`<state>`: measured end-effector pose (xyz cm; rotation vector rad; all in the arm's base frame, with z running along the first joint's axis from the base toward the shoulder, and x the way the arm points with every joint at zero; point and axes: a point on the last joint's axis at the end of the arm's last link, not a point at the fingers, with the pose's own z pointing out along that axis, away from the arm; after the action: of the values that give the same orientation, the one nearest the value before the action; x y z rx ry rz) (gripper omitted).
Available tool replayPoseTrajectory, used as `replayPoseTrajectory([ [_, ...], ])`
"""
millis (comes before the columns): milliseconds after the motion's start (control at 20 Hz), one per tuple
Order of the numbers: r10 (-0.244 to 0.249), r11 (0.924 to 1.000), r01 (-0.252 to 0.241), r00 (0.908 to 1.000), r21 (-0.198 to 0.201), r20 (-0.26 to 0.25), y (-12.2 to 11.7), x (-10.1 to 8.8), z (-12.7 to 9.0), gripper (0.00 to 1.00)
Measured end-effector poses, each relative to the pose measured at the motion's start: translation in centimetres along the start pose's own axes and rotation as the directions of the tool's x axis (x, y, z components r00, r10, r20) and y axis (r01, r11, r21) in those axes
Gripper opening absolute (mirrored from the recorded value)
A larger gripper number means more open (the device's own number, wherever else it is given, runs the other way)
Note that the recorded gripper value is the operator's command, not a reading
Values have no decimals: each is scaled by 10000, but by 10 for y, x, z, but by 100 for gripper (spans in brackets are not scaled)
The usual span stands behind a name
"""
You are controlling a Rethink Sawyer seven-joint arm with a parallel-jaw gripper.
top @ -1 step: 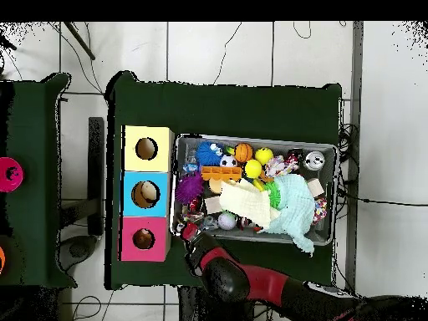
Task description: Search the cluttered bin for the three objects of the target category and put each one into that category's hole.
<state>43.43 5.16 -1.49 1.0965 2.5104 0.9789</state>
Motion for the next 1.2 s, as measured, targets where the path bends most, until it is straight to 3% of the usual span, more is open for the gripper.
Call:
replayPoseTrajectory([
  [200, 306, 9973, -333, 9986, -659, -421, 5, 13, 4, 100],
  [350, 423, 9961, -455, 9982, -758, -430, 4, 13, 7, 100],
  [550, 106, 9980, -127, 9994, -619, -343, 6, 11, 10, 100],
  [750, -517, 9986, 515, 9985, -109, -170, 10, 9, 12, 100],
  [900, -1033, 9943, 1031, 9946, 286, 29, 14, 9, 14, 100],
  [950, -1336, 9902, 1330, 9910, 427, 116, 17, 10, 15, 0],
  [1100, -1509, 9867, 1494, 9884, 638, 190, 17, 12, 17, 0],
  [1200, -1842, 9784, 1792, 9820, 1033, 410, 16, 14, 19, 0],
])
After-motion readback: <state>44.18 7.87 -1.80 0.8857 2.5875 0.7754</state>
